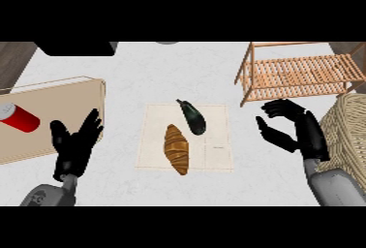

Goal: Pick the croissant from the placemat and place it in the tiered shelf

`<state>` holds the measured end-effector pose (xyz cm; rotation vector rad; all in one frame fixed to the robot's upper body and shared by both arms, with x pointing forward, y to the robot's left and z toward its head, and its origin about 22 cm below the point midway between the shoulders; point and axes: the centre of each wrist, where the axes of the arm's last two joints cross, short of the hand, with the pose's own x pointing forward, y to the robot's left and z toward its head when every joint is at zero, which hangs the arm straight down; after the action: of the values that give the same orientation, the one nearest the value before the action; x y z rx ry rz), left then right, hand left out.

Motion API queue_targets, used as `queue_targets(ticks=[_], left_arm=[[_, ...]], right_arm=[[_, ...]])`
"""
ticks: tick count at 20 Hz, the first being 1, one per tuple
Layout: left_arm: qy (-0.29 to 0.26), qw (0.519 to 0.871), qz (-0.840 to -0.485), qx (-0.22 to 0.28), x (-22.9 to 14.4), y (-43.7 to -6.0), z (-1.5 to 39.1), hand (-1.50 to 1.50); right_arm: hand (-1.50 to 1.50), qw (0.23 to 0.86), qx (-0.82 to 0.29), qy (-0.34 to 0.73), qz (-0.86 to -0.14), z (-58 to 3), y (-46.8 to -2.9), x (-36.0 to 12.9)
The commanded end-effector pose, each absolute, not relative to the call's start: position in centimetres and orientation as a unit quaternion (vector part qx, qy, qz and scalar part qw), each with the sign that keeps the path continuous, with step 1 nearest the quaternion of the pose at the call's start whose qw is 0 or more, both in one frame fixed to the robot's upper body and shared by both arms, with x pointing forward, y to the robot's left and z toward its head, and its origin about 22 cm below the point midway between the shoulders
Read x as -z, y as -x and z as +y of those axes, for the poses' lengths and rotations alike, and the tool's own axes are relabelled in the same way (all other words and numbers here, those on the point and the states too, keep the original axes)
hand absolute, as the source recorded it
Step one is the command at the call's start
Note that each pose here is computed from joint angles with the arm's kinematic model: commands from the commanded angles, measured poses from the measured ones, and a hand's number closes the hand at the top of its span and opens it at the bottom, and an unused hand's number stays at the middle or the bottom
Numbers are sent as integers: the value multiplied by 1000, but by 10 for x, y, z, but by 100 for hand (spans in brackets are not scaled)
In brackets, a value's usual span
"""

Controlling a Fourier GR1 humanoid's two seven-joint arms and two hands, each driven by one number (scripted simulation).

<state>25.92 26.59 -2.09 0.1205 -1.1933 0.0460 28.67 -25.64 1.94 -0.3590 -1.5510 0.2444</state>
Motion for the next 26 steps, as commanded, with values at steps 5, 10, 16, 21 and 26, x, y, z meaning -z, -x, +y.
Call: queue_targets(ticks=[5, 10, 16, 21, 26], left_arm=[[-45, 848, -528, -28, 13, -264, 286, 0], [-51, 847, -528, -31, 36, -254, 317, 0], [-41, 849, -527, -13, 21, -265, 271, 0], [-47, 851, -523, -18, 30, -254, 296, 0], [-40, 850, -526, -12, 35, -254, 283, 0]], right_arm=[[-150, 671, -190, 119, -707, -233, -261, -21], [-150, 678, -270, 70, -680, -226, -250, -65], [-150, 696, -341, 100, -624, -172, -249, -101], [-150, 713, -332, 155, -597, -122, -247, -130], [-150, 722, -336, 208, -568, -67, -269, -132]])
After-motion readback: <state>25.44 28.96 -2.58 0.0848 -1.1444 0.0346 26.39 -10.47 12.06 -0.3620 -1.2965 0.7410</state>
